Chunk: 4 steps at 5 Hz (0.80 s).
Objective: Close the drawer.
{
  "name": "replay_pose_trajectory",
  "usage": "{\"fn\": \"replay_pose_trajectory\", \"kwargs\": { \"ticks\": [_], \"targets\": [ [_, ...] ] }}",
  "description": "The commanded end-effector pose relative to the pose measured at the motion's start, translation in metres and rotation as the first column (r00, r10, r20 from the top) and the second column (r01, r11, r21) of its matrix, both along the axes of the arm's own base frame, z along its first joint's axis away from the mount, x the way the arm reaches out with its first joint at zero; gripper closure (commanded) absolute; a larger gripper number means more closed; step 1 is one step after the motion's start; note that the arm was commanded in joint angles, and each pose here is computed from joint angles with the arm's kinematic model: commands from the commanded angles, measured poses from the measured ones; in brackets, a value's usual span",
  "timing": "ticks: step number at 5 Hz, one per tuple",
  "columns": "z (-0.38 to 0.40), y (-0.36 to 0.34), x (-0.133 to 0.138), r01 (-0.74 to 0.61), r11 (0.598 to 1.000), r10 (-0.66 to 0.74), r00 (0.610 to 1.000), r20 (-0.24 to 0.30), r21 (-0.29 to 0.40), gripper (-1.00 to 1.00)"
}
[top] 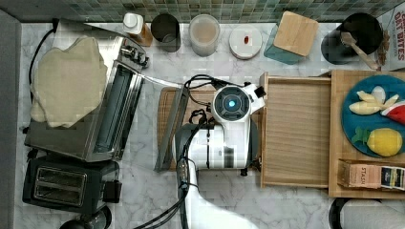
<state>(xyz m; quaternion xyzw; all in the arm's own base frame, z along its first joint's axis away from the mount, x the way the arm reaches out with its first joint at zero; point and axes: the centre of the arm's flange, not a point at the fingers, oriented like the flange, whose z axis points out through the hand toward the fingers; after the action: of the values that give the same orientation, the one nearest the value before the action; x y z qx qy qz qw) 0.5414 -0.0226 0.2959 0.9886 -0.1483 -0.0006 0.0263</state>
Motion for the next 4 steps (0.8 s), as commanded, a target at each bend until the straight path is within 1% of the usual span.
{"fn": "replay_pose_trajectory", "kwargs": {
  "ticks": [1,2,3,4],
  "targets": [
    [-0.019,-0.020,-0.004,-0.046,0.997,0.042,0.997,-0.058,-0.059,1.00],
    [-0.014,-0.036,-0.011,-0.065,0.996,0.062,0.997,-0.043,-0.058,1.00],
    [-0.008,-0.047,-0.013,-0.036,0.997,0.034,0.999,-0.042,-0.062,1.00],
    [-0.009,-0.071,-0.017,-0.060,0.995,0.058,0.998,-0.022,-0.080,1.00]
  ]
}}
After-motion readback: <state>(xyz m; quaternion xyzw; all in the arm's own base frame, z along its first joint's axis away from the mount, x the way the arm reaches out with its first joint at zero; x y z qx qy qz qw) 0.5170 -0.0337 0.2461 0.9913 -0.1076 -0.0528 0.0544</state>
